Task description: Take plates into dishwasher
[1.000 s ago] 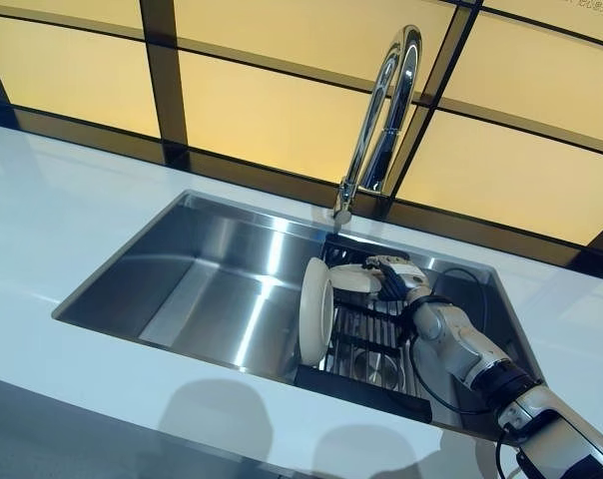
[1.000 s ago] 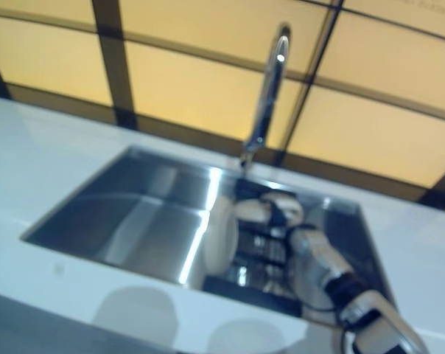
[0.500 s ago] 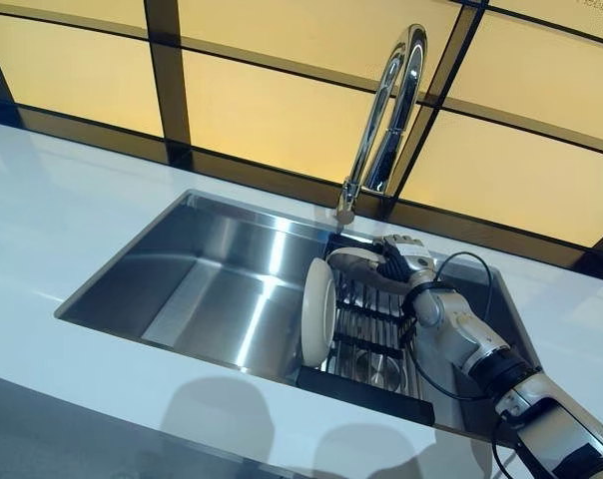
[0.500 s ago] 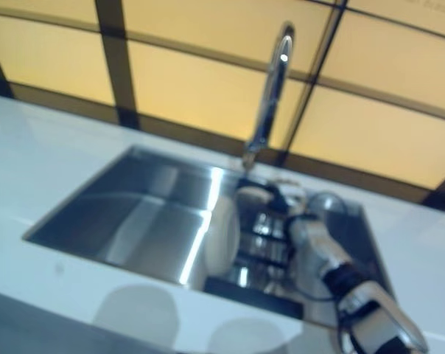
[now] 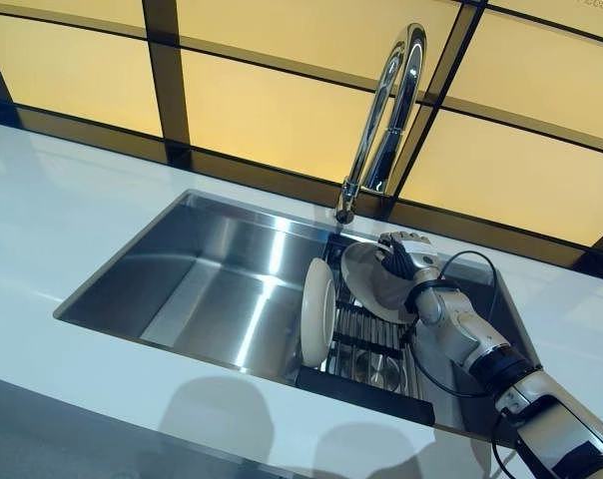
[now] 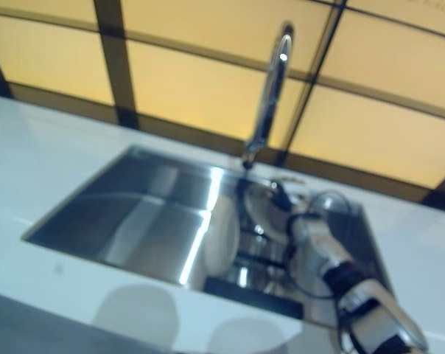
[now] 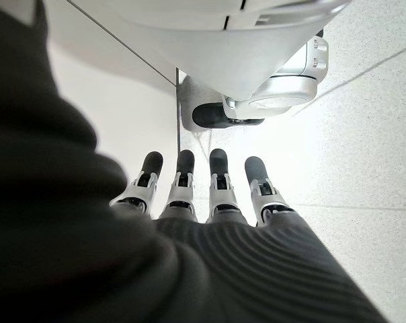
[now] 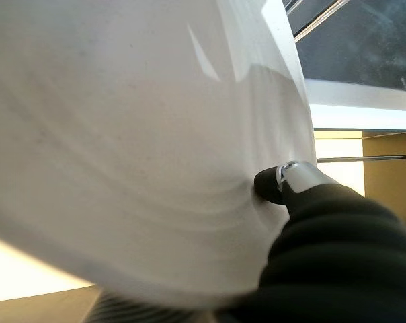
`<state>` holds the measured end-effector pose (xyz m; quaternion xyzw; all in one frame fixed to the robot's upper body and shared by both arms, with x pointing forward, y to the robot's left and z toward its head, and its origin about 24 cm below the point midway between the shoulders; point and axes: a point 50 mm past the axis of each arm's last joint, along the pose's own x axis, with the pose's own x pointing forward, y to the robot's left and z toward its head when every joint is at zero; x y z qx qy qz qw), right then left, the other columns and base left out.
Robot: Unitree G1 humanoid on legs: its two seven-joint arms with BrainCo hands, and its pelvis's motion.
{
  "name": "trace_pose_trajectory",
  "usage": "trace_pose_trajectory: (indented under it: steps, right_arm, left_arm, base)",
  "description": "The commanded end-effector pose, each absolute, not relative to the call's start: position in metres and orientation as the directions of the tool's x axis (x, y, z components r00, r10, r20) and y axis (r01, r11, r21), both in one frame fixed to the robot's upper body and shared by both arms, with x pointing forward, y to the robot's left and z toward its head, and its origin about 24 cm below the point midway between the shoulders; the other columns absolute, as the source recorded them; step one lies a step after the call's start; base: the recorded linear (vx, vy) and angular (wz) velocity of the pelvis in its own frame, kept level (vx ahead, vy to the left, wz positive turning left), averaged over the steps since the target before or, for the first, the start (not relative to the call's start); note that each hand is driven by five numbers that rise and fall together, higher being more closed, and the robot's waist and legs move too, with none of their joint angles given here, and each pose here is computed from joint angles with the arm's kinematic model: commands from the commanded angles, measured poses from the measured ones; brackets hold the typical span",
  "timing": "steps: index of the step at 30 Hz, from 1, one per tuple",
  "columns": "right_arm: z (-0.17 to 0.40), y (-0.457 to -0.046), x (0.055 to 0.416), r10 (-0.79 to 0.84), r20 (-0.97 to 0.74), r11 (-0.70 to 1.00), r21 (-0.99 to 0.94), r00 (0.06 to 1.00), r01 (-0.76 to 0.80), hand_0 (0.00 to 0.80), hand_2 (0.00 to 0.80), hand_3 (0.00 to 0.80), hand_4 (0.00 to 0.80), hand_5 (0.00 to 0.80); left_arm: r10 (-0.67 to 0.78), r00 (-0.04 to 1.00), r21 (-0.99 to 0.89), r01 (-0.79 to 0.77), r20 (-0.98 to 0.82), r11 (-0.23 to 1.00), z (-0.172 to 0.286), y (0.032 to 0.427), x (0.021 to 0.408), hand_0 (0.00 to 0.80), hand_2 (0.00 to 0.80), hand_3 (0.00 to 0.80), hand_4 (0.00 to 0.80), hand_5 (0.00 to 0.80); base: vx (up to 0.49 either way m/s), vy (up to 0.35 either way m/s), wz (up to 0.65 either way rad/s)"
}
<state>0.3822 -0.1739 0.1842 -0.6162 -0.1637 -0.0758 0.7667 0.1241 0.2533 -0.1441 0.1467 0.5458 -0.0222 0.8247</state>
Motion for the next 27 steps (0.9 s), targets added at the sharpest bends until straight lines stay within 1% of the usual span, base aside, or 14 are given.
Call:
trace_pose_trajectory:
  steps: [1,13,17,27]
  right_arm:
    - [0.206,-0.187,0.384,0.050,0.410,0.205,-0.897,0.911,0.393,0.800,0.800,0.800,0.800,0.800]
    - [0.215,-0.199,0.383,0.014,0.430,0.227,-0.881,0.903,0.416,0.800,0.800,0.800,0.800,0.800]
    - [0.225,-0.207,0.380,-0.011,0.469,0.264,-0.851,0.883,0.455,0.800,0.800,0.800,0.800,0.800]
    - [0.248,-0.227,0.366,-0.011,0.540,0.252,-0.813,0.842,0.525,0.800,0.800,0.800,0.800,0.800]
  left_arm:
    - [0.109,0.389,0.221,0.257,-0.915,0.941,-0.147,0.248,0.123,0.000,0.000,0.000,0.000,0.000]
    - [0.109,0.394,0.222,0.252,-0.913,0.942,-0.146,0.248,0.124,0.000,0.000,0.000,0.000,0.000]
    - [0.113,0.398,0.224,0.243,-0.910,0.944,-0.146,0.249,0.124,0.000,0.000,0.000,0.000,0.000]
    - [0.127,0.380,0.228,0.232,-0.916,0.946,-0.147,0.253,0.119,0.000,0.000,0.000,0.000,0.000]
  base:
    - [0.000,0.000,0.00]
    - [0.000,0.000,0.00]
    - [-0.028,0.004,-0.01]
    - [-0.012,0.003,-0.03]
